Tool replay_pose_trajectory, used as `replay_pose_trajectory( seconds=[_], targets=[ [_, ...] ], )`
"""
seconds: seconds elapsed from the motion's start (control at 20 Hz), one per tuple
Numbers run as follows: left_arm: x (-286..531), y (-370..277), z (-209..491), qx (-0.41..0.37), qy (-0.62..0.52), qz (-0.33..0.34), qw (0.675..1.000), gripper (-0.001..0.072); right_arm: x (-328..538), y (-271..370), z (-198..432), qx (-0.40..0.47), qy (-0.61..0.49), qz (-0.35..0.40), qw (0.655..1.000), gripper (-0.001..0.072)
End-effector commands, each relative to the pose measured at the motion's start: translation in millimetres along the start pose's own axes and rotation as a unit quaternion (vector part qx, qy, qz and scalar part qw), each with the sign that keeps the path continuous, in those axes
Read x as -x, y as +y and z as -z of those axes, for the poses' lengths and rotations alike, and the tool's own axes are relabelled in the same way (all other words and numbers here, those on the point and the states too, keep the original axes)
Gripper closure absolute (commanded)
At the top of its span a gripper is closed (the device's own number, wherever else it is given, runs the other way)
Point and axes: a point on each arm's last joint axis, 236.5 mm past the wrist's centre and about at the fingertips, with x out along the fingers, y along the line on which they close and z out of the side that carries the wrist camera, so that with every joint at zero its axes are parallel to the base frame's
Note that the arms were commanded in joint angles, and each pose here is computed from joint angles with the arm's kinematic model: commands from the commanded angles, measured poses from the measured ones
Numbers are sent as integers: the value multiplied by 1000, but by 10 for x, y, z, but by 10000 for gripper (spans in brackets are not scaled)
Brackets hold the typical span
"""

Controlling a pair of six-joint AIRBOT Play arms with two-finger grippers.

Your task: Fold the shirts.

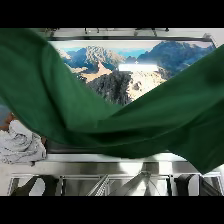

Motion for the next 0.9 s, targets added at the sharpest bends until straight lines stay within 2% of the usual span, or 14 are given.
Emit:
replay_pose_trajectory(
  seconds=[0.0, 0.1, 0.2, 0.4, 0.45, 0.5, 0.55, 0.6, 0.75, 0.85],
  targets=[
    [-255, 597, 467, 111, 57, 28, 992, 687, 62, -666, 122, -71, -1, 93, 993, 679],
    [-697, 944, 1051, 211, 110, 91, 967, 687, 125, -1317, 466, -156, 2, 117, 981, 680],
    [-1237, 1116, 1737, 282, 173, 148, 932, 687, 65, -2021, 1080, -246, 18, 135, 960, 679],
    [-2459, 1376, 3313, 382, 283, 189, 859, 696, -475, -2969, 2878, -356, 138, 192, 904, 679],
    [-2661, 1412, 3605, 398, 300, 200, 844, 691, -542, -3161, 3306, -376, 164, 211, 887, 647],
    [-2836, 1482, 3844, 410, 311, 209, 832, 525, -583, -3340, 3658, -398, 185, 224, 870, 390],
    [-2958, 1578, 4007, 433, 320, 206, 817, 275, -620, -3485, 3918, -416, 205, 216, 859, 274],
    [-3036, 1703, 4114, 462, 328, 197, 800, -5, -629, -3559, 4005, -429, 216, 199, 855, 274],
    [-2937, 1917, 4021, 494, 321, 213, 779, -7, -421, -3739, 3742, -459, 225, 155, 846, 274],
    [-2698, 1941, 3953, 505, 327, 220, 768, -6, 19, -3833, 3503, -453, 247, 174, 839, 274]
  ],
)
